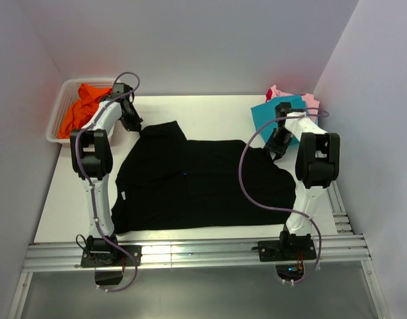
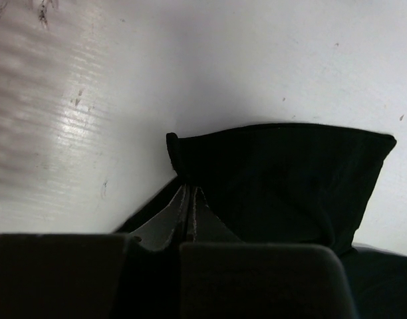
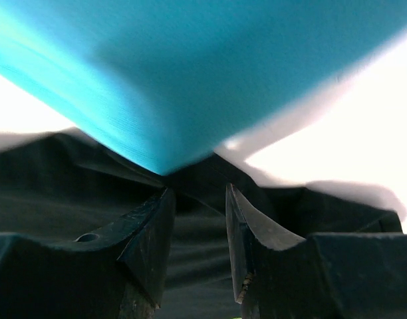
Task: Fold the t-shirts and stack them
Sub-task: Grap the side of the flattened tshirt furthest away from the robot with both arms
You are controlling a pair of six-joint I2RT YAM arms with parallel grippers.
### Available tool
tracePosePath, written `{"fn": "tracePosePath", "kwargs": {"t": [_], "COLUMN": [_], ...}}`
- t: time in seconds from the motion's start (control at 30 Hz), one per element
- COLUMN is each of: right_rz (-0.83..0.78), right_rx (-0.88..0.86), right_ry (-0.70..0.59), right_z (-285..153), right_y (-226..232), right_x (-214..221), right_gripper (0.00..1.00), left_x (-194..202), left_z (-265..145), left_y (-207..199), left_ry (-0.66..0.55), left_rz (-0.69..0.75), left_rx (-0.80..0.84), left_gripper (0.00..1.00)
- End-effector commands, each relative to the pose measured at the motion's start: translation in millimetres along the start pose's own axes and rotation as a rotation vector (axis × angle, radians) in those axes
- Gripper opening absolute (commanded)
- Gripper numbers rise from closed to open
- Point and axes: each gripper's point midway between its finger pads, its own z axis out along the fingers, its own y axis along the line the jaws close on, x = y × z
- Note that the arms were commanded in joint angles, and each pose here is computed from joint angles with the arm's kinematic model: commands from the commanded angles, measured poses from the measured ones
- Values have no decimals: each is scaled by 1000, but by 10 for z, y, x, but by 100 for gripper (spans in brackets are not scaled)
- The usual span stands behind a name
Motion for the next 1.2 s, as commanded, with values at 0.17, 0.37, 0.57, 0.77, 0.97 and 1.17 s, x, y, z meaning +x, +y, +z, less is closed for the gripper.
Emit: {"fn": "tracePosePath", "kwargs": {"t": [0.17,0.37,0.57,0.77,0.97,1.17], "right_rz": [-47,-39,-41,-42,-40,-57], "right_rx": [4,13,18,19,-12,-29], "right_ry": [-91,-67,-42,-55,-45,-66], "right_z": [-76,62,98,-7,-164,-373], "right_y": [218,194,133,69,132,194], "right_x": [-564,-526,-397,-326,-278,-214], "right_gripper": [43,43,43,43,42,43], "left_x": [-78,-79,-20,27,22,34], "left_z": [-331,-419,-418,-381,-377,-397], "left_y": [4,43,173,224,217,220], "left_ry": [-48,-61,-57,-54,-58,-59], "left_rz": [36,51,24,7,-3,-10], "left_rx": [-4,-14,-25,-29,-26,-26], "left_gripper": [0,0,0,0,0,0]}}
